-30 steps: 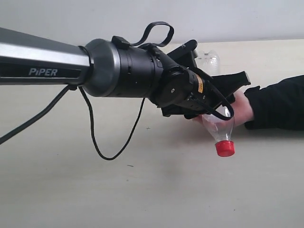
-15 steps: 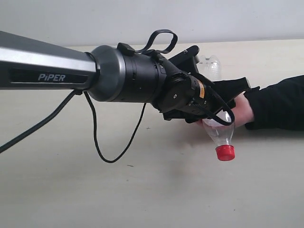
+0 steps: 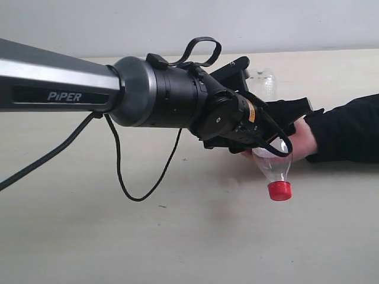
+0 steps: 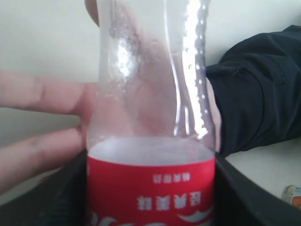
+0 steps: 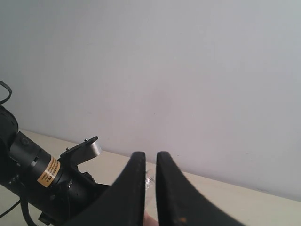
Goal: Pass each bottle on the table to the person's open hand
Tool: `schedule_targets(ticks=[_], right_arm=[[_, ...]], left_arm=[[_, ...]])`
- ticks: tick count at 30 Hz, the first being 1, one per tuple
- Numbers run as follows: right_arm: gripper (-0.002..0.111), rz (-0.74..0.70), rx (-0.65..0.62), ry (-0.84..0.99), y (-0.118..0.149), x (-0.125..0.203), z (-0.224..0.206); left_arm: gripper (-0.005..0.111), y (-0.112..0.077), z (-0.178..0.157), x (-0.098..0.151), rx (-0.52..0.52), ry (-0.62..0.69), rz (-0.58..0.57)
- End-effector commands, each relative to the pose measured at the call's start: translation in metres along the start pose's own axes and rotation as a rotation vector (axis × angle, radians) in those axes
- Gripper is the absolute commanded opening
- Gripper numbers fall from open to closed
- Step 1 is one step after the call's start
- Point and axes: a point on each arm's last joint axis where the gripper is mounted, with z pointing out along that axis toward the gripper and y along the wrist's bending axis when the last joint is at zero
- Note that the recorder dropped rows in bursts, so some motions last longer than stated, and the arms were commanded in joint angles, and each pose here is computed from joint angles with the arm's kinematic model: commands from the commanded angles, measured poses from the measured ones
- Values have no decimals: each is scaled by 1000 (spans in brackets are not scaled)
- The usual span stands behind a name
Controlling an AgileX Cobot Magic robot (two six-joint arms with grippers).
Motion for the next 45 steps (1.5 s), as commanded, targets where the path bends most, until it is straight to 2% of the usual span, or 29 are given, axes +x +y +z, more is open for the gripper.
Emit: schedule_targets(ticks=[1,6,13,25,31,39,45], right_arm=[[10,-10,4,-1,0,1,0],[10,-10,4,-1,0,1,0],[10,-10,4,-1,0,1,0],[10,-10,4,-1,0,1,0],[10,-10,4,-1,0,1,0],[10,-10,4,-1,0,1,0],[10,-10,4,-1,0,1,0]], left_arm=[[58,-2,0,0,13,-7,12],[59,-2,0,0,13,-7,12],[71,-2,0,0,10,-5,10],[70,-2,-1,-1,10,-8,23],[70,-10,-13,-6,31,-23,32],[70,-10,-20,-8,9,-15,45],[68,-18,-37,-17,27,-36,91]])
